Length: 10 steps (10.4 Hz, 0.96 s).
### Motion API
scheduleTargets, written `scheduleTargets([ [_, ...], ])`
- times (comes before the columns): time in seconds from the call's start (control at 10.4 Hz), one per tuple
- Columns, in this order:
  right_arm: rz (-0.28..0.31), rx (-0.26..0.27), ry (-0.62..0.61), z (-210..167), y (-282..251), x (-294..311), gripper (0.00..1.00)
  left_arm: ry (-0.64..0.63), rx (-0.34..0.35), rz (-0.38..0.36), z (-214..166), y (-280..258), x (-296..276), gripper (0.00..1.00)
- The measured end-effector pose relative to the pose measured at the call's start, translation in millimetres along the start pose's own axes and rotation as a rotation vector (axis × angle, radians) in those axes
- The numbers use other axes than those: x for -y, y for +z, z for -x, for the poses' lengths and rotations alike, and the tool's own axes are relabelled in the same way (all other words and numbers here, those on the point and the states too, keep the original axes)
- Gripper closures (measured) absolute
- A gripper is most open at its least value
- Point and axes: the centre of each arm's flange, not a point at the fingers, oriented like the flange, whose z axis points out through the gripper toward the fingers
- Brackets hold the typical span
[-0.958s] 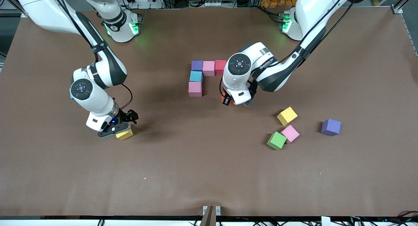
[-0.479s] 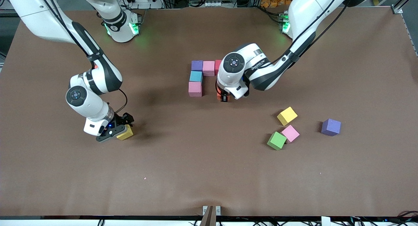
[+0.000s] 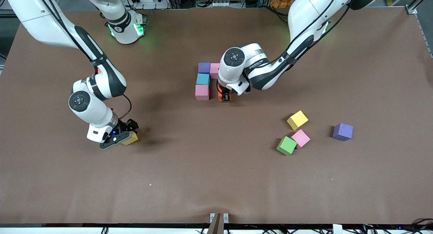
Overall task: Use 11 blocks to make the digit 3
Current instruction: 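Grasp the yellow cube with the right gripper while the left gripper carries orange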
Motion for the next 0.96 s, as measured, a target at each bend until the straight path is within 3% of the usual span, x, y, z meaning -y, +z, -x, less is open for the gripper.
scheduleTargets([
  [0.38,-0.011,-0.008,0.003,5,17,-8,0.01,0.031,-0.013,0.012,8,11,13,0.37],
  [0.57,-0.012,-0.011,0.001,4,16,-7,0.09,0.046,-0.027,0.020,12,23,16,0.37],
  [0.77,-0.011,-0.019,-0.001,1,13,-7,0.39,0.047,-0.032,0.030,16,28,14,0.37],
  [0.96,-0.011,-0.030,-0.005,-4,9,-4,0.43,0.047,-0.022,0.034,23,28,11,0.37],
])
